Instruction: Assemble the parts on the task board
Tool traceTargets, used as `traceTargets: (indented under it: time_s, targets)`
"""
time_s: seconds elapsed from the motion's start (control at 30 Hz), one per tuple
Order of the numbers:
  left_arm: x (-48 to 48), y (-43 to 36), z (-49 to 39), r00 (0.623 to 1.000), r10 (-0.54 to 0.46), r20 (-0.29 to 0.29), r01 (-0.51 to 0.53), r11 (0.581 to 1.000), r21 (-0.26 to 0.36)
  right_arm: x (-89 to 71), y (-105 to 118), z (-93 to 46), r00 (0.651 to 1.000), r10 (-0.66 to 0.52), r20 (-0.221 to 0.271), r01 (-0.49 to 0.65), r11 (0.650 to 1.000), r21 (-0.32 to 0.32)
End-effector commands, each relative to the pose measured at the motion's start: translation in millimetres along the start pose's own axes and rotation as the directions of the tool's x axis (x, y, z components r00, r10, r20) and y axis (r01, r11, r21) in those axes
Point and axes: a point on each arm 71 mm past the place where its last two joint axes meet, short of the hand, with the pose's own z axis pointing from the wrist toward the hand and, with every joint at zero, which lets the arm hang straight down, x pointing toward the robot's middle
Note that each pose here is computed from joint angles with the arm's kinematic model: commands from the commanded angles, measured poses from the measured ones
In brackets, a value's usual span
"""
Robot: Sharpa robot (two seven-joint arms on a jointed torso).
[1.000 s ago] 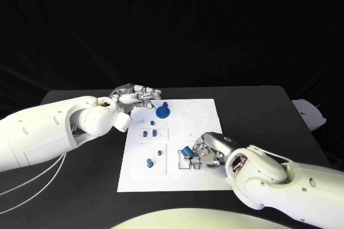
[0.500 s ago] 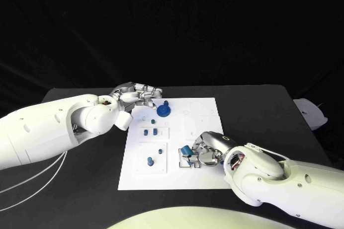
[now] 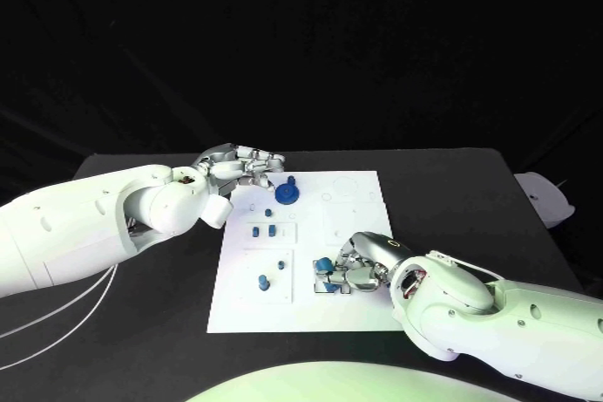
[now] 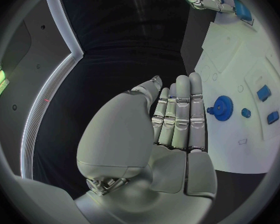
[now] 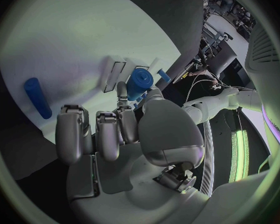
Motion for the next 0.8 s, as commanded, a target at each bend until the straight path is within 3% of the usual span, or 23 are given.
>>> traceTargets:
  time_s: [0.03,0.8]
  targets:
    - [2.4,-0.8,-0.2,1.000,0.001,-0.023,-0.001,1.000,0.005,1.5,0.4,0.1,1.000,-0.005,-0.011,0.005,1.000,0.002]
    - [1.0,-0.9,-1.4,1.000,0.001,-0.018,-0.001,1.000,0.004,-0.8,4.3,-2.6,1.000,0.000,0.021,0.001,1.000,-0.021]
